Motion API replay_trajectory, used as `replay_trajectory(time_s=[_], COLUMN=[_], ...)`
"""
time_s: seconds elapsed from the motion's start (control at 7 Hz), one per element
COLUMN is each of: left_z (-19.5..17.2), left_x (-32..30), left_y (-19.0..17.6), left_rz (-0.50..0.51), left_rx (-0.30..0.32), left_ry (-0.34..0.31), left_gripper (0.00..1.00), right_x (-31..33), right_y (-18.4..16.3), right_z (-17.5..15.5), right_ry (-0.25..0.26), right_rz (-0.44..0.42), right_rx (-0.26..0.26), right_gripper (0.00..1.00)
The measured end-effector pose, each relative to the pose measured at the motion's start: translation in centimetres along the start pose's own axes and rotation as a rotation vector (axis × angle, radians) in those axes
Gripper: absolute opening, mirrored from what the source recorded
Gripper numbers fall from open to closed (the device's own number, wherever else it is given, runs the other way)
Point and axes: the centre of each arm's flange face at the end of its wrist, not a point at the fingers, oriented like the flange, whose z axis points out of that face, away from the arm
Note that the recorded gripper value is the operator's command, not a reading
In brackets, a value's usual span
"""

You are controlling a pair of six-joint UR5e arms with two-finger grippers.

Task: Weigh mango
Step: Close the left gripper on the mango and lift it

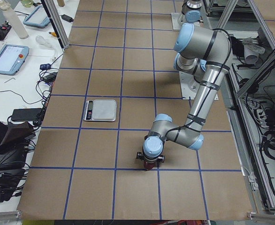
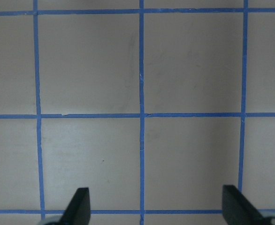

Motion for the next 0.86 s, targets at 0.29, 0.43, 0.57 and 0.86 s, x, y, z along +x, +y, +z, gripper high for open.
replay_trajectory(time_s=[0.29,0.43,0.57,0.86], left_z=[0.6,0.5,-0.2,-3.1], left_x=[0.3,0.3,0.2,-1.8], left_y=[0.1,0.1,0.2,-0.7], left_rz=[-0.001,-0.003,-0.012,-0.097], left_rx=[0.012,0.01,-0.002,-0.031], left_ry=[-0.001,-0.002,-0.007,-0.032], left_gripper=[0.1,0.0,0.0,0.0], right_x=[0.0,0.0,0.0,0.0], right_y=[0.0,0.0,0.0,0.0], right_z=[0.0,0.0,0.0,0.0], right_ry=[0.0,0.0,-0.001,0.0], right_rz=[0.0,0.001,0.001,0.001], right_rx=[0.0,0.0,0.0,0.0], right_gripper=[1.0,1.0,1.0,1.0])
